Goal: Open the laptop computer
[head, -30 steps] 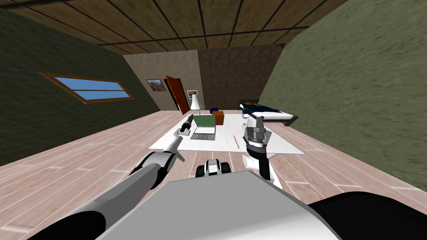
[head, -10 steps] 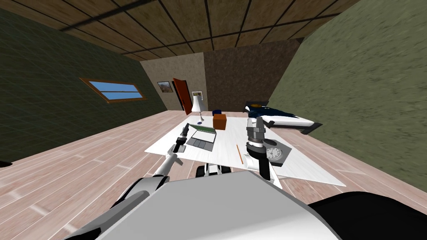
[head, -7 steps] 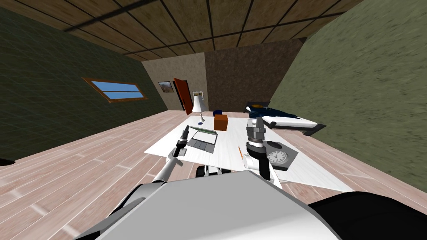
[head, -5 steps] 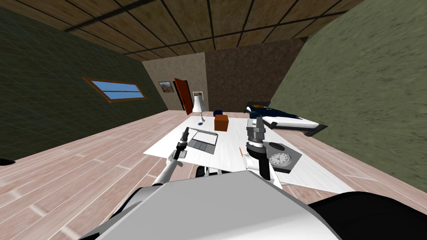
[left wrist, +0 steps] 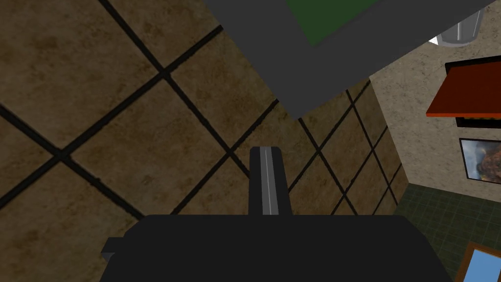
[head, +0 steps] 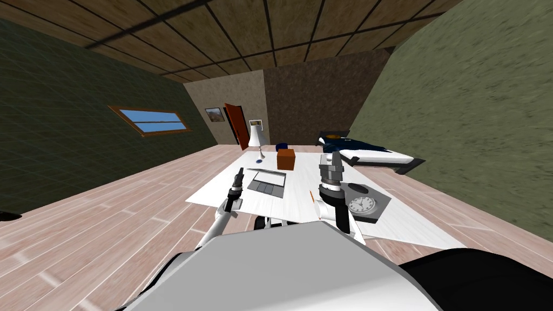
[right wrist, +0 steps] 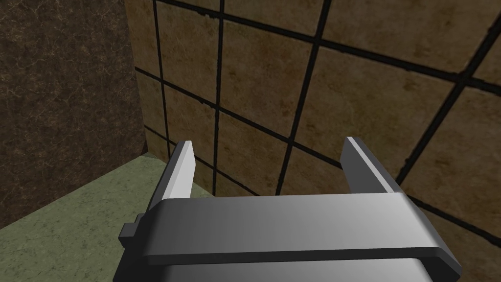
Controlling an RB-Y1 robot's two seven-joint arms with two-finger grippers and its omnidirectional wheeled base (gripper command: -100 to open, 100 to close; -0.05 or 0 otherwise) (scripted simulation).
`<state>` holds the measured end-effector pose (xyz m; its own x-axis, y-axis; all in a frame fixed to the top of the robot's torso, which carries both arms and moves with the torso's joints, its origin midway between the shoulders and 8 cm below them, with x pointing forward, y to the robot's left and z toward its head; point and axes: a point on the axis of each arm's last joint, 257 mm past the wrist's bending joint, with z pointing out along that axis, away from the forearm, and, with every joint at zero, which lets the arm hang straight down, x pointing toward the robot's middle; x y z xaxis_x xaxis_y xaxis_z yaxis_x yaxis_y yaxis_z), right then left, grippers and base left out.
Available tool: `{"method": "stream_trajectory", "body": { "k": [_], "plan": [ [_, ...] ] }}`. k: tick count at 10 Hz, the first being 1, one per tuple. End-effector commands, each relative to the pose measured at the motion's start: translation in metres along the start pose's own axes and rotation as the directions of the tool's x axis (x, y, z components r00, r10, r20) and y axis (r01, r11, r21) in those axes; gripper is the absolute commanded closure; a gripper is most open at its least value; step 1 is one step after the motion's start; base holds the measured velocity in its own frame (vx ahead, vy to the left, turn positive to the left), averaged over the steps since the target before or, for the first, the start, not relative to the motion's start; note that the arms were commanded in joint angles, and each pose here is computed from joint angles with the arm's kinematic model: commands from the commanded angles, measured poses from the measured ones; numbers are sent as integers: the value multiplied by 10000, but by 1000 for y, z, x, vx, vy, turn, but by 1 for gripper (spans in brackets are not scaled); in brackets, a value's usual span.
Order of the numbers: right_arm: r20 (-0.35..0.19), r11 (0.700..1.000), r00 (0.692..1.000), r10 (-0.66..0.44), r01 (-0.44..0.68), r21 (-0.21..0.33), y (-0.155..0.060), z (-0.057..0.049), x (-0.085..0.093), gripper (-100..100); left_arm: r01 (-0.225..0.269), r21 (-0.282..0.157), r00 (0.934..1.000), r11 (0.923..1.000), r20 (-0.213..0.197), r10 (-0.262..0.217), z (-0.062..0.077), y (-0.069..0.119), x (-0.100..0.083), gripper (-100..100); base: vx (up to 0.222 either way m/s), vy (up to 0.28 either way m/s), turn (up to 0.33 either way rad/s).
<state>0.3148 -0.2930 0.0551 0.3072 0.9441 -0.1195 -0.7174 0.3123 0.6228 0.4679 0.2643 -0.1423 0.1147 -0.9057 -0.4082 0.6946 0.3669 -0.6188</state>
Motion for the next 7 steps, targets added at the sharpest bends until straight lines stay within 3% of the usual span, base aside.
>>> {"method": "stream_trajectory", "body": {
  "k": [1, 3, 4, 7],
  "plan": [
    [0, 10000, 10000, 0, 0, -1, 0, 0, 0, 0, 193, -253, 9998, 9995, -6, -193, -20, 3, 11, 100, 5, 13, 4],
    [0, 10000, 10000, 0, 0, 0, 0, 0, 0, 0, 193, -253, 9998, 9995, -6, -193, -20, 3, 11, 100, -1, 2, -10],
    [0, 10000, 10000, 0, 0, 0, 0, 0, 0, 0, 149, -32, 9996, 9999, 257, -148, -32, -8, 12, 100, 11, 20, -30],
    [0, 10000, 10000, 0, 0, 0, 0, 0, 0, 0, 140, 52, 9995, 9999, 287, -142, -38, -11, 11, 100, 1, -2, 7]
  ]
}}
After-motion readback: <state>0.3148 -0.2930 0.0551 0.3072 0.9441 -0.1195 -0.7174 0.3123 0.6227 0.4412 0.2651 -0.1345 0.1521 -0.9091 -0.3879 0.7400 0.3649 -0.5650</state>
